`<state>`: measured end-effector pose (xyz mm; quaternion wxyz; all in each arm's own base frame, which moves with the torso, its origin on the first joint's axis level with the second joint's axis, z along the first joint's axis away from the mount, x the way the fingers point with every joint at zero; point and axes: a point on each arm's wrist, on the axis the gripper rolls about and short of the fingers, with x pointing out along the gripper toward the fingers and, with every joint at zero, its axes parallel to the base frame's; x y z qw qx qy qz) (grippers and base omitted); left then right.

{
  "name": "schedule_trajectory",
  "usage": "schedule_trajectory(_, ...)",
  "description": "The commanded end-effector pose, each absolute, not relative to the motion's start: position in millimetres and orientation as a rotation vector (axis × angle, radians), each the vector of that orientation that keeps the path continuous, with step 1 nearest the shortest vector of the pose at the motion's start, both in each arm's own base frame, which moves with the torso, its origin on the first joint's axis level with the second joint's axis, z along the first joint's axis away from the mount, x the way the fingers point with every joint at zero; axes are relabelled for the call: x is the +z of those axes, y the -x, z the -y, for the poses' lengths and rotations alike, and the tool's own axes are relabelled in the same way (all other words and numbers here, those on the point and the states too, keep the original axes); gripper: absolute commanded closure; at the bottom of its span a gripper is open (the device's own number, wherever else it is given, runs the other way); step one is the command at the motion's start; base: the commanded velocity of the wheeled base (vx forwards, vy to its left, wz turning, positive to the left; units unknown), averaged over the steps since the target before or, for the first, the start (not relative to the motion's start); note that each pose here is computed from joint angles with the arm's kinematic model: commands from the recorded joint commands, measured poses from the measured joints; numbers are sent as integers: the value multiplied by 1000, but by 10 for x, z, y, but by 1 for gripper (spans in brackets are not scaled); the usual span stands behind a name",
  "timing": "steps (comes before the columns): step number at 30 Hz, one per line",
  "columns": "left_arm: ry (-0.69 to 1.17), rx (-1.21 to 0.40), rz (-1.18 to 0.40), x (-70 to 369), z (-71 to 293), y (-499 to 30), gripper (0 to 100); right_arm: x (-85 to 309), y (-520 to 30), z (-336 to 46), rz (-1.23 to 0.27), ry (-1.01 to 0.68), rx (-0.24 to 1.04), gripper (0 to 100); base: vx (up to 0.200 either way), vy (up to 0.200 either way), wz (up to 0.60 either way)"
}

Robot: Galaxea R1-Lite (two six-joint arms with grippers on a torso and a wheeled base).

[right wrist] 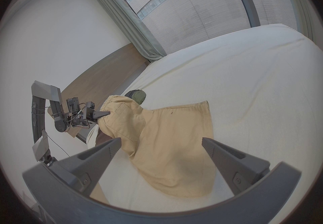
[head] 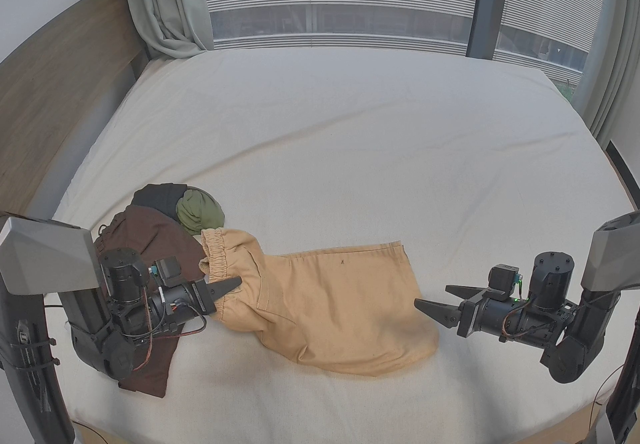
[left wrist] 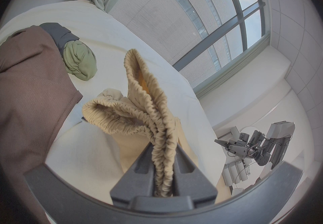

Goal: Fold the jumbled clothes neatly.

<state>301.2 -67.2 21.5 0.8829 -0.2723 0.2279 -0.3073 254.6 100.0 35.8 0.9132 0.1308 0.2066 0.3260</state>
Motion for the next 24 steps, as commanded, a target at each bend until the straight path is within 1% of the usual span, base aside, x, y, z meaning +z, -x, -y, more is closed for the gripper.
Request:
schedule_trajectory(1,560,-670,-466,237,774,-3039,100,364,-2547,-1001,-423,-270,673,0,0,0,0)
schedule_trajectory(6,563,-694,-462,258,886,-3059,100,370,-2549,-1002,-420,-270,673,0,0,0,0)
schedule_trajectory(19,605,-784,-472,322,1400,-3104,100,401,-2641,-961,-388,-278,654,0,0,0,0)
schedule_trajectory(24,620,-813,-476,345,1502,-3090,100,413,-2679,-914,-376,-283,635,0,0,0,0)
